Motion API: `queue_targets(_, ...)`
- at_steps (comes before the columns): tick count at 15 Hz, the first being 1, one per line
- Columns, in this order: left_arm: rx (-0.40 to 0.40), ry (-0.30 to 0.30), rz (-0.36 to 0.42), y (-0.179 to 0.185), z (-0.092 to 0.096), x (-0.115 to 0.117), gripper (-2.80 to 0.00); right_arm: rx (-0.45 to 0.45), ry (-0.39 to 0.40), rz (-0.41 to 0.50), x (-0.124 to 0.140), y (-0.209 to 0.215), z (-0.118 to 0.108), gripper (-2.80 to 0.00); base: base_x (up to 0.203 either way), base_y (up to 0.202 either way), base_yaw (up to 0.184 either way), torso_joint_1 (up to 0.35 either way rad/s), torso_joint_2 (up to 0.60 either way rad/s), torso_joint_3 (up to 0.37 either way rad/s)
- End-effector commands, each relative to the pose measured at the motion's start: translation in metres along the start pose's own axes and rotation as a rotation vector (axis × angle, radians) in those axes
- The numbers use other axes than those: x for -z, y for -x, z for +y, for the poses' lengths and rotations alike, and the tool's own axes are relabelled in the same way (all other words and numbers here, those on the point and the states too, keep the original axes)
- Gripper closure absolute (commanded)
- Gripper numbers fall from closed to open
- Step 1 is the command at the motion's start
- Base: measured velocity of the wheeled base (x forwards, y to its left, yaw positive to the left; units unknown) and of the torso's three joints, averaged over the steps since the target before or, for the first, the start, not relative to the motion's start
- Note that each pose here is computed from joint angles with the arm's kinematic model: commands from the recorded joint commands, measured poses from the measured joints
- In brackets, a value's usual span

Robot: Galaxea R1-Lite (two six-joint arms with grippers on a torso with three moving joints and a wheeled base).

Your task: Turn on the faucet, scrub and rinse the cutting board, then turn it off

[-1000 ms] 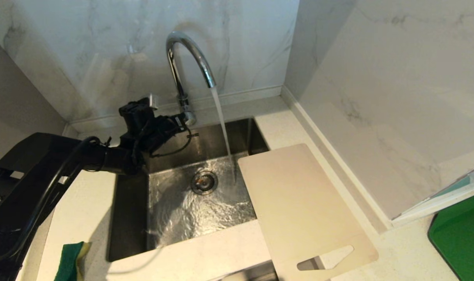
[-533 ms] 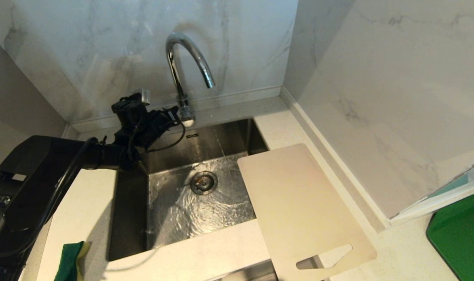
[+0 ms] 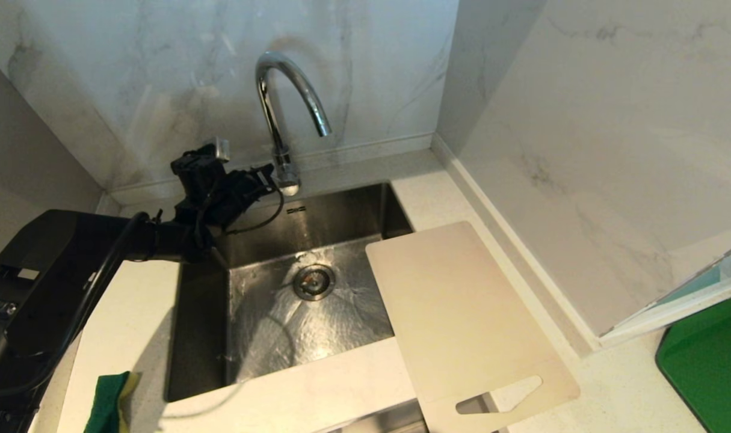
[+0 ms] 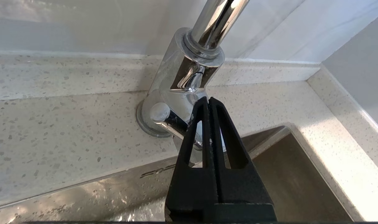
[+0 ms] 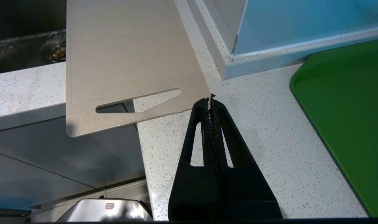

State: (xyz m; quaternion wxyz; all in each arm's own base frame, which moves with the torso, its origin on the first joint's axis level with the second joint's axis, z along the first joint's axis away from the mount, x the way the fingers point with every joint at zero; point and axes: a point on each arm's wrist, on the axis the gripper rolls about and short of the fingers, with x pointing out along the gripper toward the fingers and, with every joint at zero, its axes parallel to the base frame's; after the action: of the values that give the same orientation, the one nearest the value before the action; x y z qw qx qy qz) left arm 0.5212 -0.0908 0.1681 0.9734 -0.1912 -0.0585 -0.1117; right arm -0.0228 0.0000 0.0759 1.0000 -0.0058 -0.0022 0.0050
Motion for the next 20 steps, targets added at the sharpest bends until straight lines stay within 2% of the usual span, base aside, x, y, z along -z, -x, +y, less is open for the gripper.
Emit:
queue_targets(1,0.005,-0.002,-0.004,0.004,-0.005,-0.011,0.00,-0.001,0.001,0.000,0.000,0.000,0.000,0.00,0.000,0.000,0.000,0.000,0.00,0.000)
queue_targets(2,0.010,-0.006,0.011,0.008,-0.010,-0.013,0.00,-0.001,0.001,0.000,0.000,0.000,0.000,0.00,0.000,0.000,0.000,0.000,0.00,0.000)
queue_targets(4,0.033,-0.024,0.090,0.027,-0.025,-0.011,0.00,0.001,0.001,-0.002,0.000,0.000,0.000,0.00,0.000,0.000,0.000,0.000,0.00,0.000)
queue_targets(7,0.095,-0.050,0.104,0.063,-0.060,-0.048,0.00,-0.001,0.001,-0.002,0.000,0.000,0.000,0.00,0.000,0.000,0.000,0.000,0.00,0.000)
queue_targets(9,0.082,-0.079,0.127,0.093,-0.077,-0.077,0.00,-0.001,0.001,0.000,0.000,0.000,0.000,0.00,0.000,0.000,0.000,0.000,0.00,0.000)
queue_targets(10,0.057,-0.113,0.151,0.111,-0.083,-0.092,0.00,-0.001,0.001,0.000,0.000,0.000,0.000,0.00,0.000,0.000,0.000,0.000,0.00,0.000)
queue_targets(13,-0.025,-0.237,0.182,0.160,-0.093,-0.129,0.00,-0.001,0.001,0.000,0.000,0.000,0.000,0.00,0.000,0.000,0.000,0.000,0.00,0.000)
queue_targets(15,-0.075,-0.333,0.193,0.187,-0.095,-0.144,0.00,-0.001,0.002,0.000,0.000,0.000,0.000,0.00,0.000,0.000,0.000,0.000,0.00,0.000)
queue_targets(17,-0.105,-0.372,0.239,0.210,-0.095,-0.155,0.00,-0.001,0.001,0.000,0.000,0.000,0.000,0.00,0.000,0.000,0.000,0.000,0.00,0.000)
queue_targets(20,-0.166,-0.390,0.295,0.243,-0.082,-0.165,0.00,-0.001,0.001,0.000,0.000,0.000,0.000,0.00,0.000,0.000,0.000,0.000,0.00,0.000)
